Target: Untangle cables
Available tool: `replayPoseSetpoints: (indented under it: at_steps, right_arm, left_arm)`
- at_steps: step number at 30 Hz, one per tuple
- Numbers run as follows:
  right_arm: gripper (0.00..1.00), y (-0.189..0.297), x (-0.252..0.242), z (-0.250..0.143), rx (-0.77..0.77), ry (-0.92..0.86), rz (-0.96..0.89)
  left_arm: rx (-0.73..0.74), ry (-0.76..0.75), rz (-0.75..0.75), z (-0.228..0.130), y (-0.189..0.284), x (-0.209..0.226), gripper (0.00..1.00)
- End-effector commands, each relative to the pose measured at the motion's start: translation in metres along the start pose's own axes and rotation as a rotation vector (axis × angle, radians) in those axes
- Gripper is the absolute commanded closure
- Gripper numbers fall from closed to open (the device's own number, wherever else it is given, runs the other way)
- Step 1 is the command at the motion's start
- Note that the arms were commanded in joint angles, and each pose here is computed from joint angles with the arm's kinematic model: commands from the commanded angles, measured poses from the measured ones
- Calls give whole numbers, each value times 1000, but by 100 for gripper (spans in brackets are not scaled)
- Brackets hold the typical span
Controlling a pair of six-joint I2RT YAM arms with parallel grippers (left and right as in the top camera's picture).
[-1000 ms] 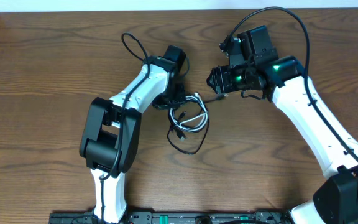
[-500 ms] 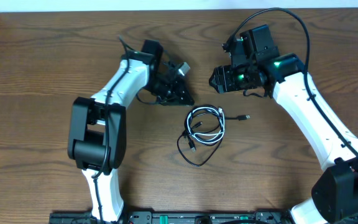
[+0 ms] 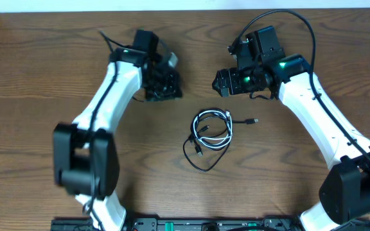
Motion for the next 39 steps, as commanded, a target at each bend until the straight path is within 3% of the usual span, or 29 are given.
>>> replayPoseSetpoints:
  at_steps: [1,21,39]
  right_arm:
    - [1,-1,-3,-1,11,2,-17]
    - [1,-1,-3,-2,15,2,-16]
    - [1,-1,-3,-2,15,2,-15]
  left_arm:
    - [-212,132,125,1,36,-2,93]
    - [-282,199,76,5,46,-9,93]
    - [-287,203,125,1,43,-8,93]
Point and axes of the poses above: each gripper's point midway between its finger pads, its own y axis back along the fingers, its own x axis along the line the jaws close on, z = x × y, the point moved 10 cm from there along y, back along the fingers, and after that the axes turned 11 degrees about y, right-handed, at the moved point
